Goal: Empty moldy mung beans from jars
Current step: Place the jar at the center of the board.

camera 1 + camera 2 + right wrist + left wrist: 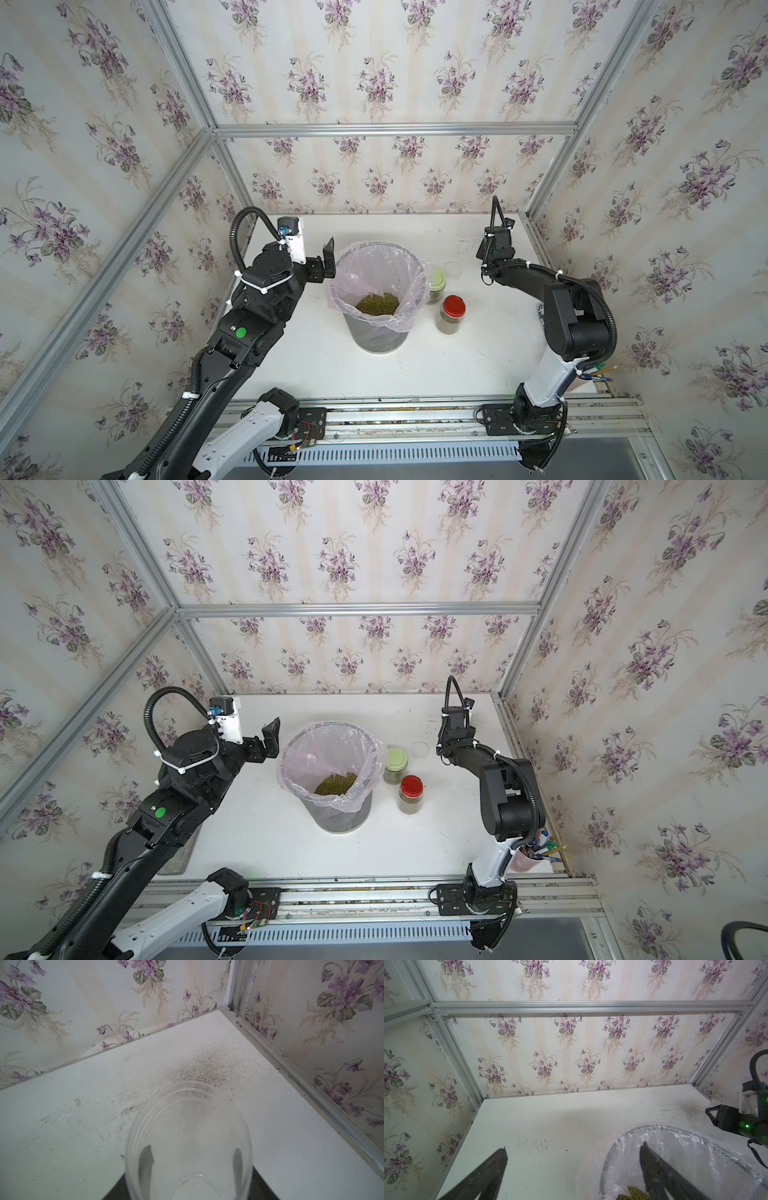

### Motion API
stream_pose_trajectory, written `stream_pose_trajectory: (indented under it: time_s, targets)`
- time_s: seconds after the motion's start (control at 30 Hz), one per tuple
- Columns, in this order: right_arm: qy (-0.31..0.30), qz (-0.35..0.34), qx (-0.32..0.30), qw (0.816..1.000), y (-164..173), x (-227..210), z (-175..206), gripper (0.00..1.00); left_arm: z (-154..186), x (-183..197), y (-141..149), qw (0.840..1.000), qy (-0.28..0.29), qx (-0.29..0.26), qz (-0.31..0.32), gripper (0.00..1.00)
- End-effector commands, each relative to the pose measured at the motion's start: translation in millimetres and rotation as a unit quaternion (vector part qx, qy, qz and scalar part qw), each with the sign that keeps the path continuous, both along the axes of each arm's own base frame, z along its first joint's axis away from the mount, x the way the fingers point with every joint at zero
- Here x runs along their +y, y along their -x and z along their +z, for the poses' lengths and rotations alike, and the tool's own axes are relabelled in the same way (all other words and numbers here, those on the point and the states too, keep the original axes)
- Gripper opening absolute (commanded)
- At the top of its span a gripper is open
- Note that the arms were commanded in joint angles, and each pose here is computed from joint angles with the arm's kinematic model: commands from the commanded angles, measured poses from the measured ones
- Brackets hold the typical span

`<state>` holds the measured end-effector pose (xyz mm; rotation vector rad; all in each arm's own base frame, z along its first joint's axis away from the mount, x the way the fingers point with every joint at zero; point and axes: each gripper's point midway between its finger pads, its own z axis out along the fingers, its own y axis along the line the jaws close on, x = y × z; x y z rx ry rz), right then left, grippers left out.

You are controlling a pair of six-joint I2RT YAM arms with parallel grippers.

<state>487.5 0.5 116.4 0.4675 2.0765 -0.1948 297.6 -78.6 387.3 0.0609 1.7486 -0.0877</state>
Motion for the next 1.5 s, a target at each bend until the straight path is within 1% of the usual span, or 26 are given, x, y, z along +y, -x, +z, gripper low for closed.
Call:
stream_pose_trajectory:
  time_s: [0.0,0.1,0.13,0.2,0.3,0.37,0.43,0.6,0.67,0.77,0.83,0.93,1.03,1.2,1.27,1.37,1.47]
  targets:
    - [-0.023,0.027,-0.039,0.999,3.1,15.7,6.7,0.39,6.7,4.2,-0.5,1.000,0.015,-0.013,0.014,1.00]
    - [-0.029,0.026,-0.069,0.997,11.0,17.2,13.8,0.39,6.6,6.0,-0.9,1.000,0.015,-0.013,0.020,1.00]
    - [-0.028,0.017,-0.062,0.998,10.8,15.0,10.9,0.39,5.9,6.0,-1.2,1.000,0.015,-0.012,0.020,1.00]
    - [-0.023,-0.015,-0.028,0.999,10.8,6.8,1.0,0.38,5.3,5.9,-1.7,1.000,0.016,-0.011,0.020,1.00]
    - [-0.017,-0.029,-0.013,0.999,11.8,2.7,-2.6,0.39,6.7,5.8,-1.0,1.000,0.018,-0.013,0.020,1.00]
    - [-0.018,-0.028,-0.014,0.999,9.1,3.5,-2.6,0.39,7.3,6.3,-0.8,1.000,0.017,-0.014,0.020,1.00]
    - [-0.013,-0.027,-0.029,0.999,3.2,3.4,2.7,0.39,6.6,7.4,-0.7,1.000,0.016,-0.014,0.023,1.00]
    - [0.033,-0.040,-0.084,0.995,-31.4,-5.5,37.1,0.39,4.8,7.6,-1.9,0.999,0.014,-0.013,0.026,1.00]
    - [0.051,-0.046,-0.101,0.992,-46.6,-11.0,45.5,0.39,4.5,8.4,-2.4,0.999,0.012,-0.013,0.028,1.00]
    - [0.054,-0.053,-0.092,0.993,-74.1,-26.8,41.9,0.39,3.7,10.6,-2.6,0.999,0.008,-0.013,0.034,1.00]
    - [0.043,-0.045,-0.064,0.996,-92.0,-34.5,25.9,0.39,3.7,11.8,-2.6,0.999,0.005,-0.013,0.037,1.00]
    - [0.048,-0.022,-0.031,0.998,-106.8,-29.7,3.3,0.39,4.6,12.7,-2.4,0.999,0.004,-0.016,0.039,1.00]
    - [0.038,-0.007,-0.011,0.999,-108.3,-24.9,-14.8,0.39,5.1,11.9,-2.3,0.999,0.003,-0.017,0.036,1.00]
    - [0.026,0.001,-0.001,1.000,-101.7,-23.3,-27.9,0.39,4.3,10.4,-2.6,0.999,0.006,-0.015,0.033,1.00]
    - [0.027,-0.007,-0.010,1.000,-95.7,-27.2,-30.4,0.39,5.6,11.4,-1.5,0.999,0.007,-0.017,0.034,1.00]
    - [0.030,-0.001,-0.058,0.998,-87.3,-27.1,-19.7,0.39,5.5,12.1,-0.9,0.999,0.009,-0.019,0.035,1.00]
    - [0.041,0.001,-0.071,0.997,-89.4,-29.1,-11.3,0.40,3.9,11.0,-2.0,0.999,0.009,-0.017,0.034,1.00]
